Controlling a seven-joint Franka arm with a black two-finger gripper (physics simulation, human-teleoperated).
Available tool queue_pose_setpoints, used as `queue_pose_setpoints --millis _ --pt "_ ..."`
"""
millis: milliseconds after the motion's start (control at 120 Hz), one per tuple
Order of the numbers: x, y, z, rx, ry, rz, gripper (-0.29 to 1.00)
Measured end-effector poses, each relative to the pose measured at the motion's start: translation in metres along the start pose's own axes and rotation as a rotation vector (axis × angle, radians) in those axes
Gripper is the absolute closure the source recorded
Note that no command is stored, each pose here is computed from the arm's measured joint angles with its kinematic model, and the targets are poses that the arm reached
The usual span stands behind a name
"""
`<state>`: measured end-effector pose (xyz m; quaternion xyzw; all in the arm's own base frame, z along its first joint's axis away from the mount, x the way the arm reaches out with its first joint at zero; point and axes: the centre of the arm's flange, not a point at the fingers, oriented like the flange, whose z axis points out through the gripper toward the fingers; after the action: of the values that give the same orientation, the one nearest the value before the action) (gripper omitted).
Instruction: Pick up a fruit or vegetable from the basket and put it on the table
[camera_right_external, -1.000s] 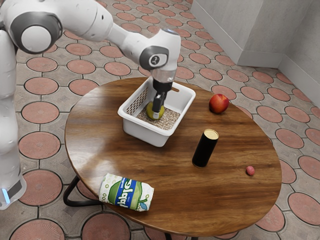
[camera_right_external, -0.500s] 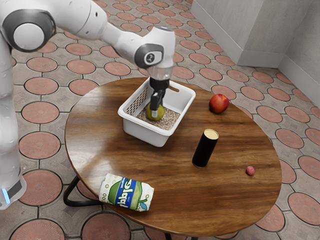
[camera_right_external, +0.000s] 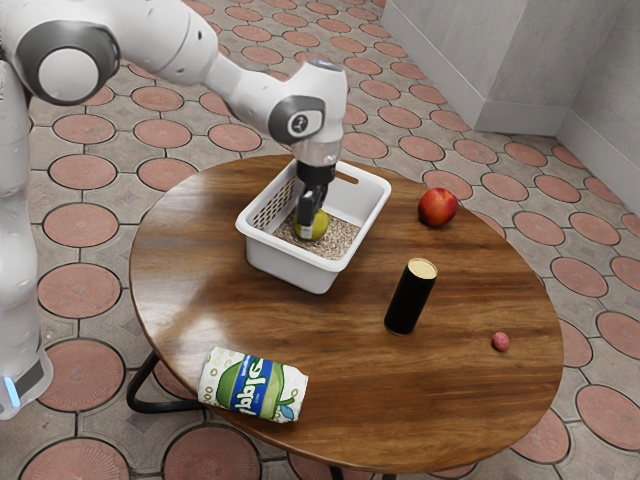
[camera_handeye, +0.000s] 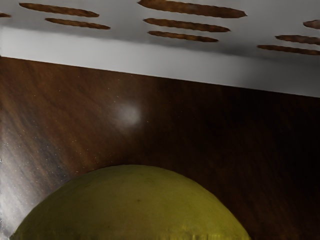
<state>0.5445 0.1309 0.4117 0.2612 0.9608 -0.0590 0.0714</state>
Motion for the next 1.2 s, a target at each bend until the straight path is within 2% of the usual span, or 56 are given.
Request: queue_pose_setpoints --millis 125,175,350,517,658,750,833,1017,1083,1200 --pt "-0.013 -0.013 0.001 0.005 -0.015 0.028 0.39" --pt "-0.016 -0.016 0.001 0.009 -0.02 0.037 0.45" --pt "-0.019 -0.022 -0.014 -0.002 -0.044 0.061 0.48" --pt "-0.029 -0.025 -0.09 -0.137 -0.094 0.138 0.49" --pt "-0.092 -0.017 -0.136 -0.286 -0.099 0.271 0.5" --pt "-0.132 -0.029 -0.137 -0.32 -0.098 0.35 0.51" --pt "-0.158 -0.043 -0.133 -0.331 -0.1 0.406 0.51" --pt "-0.184 -0.037 -0.126 -0.355 -0.102 0.447 0.5" --pt "-0.192 -0.043 -0.121 -0.36 -0.099 0.477 0.33" --pt "-0.199 -0.047 -0.113 -0.374 -0.096 0.516 0.16"
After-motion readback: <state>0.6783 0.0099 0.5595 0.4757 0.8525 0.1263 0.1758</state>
